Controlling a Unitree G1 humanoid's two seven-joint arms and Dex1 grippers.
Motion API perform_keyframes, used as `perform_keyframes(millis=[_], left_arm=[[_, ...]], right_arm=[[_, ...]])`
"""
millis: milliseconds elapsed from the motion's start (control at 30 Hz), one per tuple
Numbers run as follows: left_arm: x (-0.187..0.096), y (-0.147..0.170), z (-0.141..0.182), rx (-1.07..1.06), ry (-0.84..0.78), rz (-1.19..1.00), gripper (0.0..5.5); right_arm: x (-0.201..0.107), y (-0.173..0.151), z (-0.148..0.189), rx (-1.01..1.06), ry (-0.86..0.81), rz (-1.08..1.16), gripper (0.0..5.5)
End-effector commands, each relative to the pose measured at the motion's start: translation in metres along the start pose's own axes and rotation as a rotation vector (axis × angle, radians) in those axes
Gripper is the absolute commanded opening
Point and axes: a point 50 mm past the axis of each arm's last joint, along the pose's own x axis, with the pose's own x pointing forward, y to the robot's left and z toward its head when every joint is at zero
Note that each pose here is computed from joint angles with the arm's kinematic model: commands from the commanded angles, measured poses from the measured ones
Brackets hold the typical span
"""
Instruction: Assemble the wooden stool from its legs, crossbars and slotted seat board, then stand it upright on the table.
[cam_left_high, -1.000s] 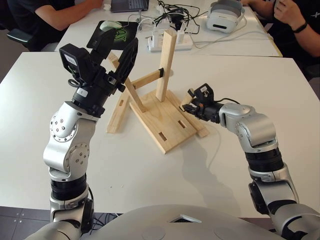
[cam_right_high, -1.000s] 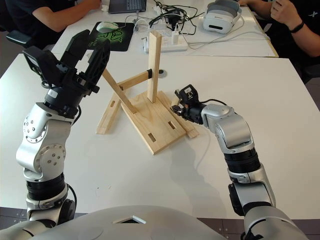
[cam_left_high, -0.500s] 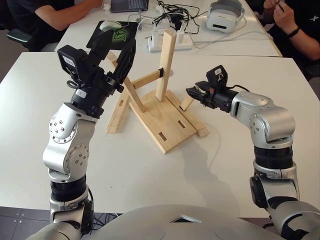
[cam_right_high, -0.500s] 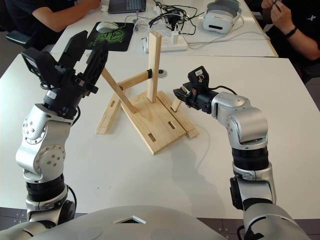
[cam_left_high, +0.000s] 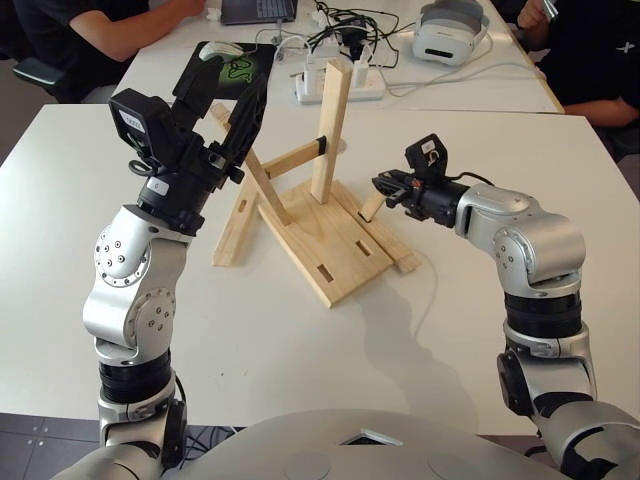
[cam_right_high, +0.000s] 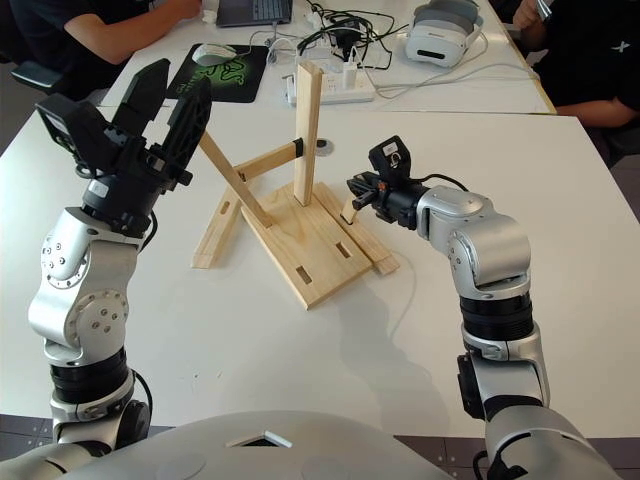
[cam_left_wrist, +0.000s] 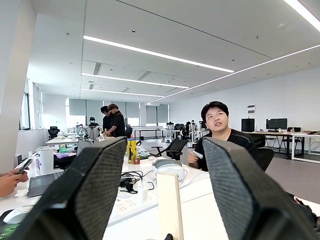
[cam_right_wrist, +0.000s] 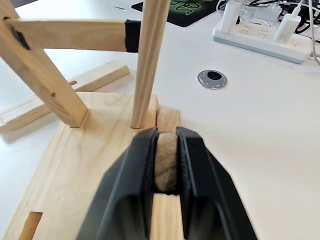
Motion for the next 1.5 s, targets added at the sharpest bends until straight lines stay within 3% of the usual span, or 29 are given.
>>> perform_keyframes(millis=[33,300,700,1200,1500], left_arm=[[0.001,-0.001,0.000,0.001,-0.005,-0.002,2.82],[0.002,-0.002,0.000,0.001,-0.014,0.007,2.82],[0.002,-0.002,0.000,0.008,-0.029,0.023,2.82],[0.002,0.000,0.003,0.017,-0.022,0.021,2.82],[0.005,0.000,0.003,0.008,-0.017,0.001,2.82]], right_arm=[[0.012,0.009,0.007,-0.076,0.076,0.061,0.46],[0.026,0.013,-0.001,-0.159,0.259,0.101,0.46],[0.040,0.009,-0.020,-0.150,0.392,0.144,0.46],[0.035,0.004,-0.057,-0.075,0.459,0.110,0.46],[0.039,0.005,-0.052,-0.071,0.414,0.099,0.46]])
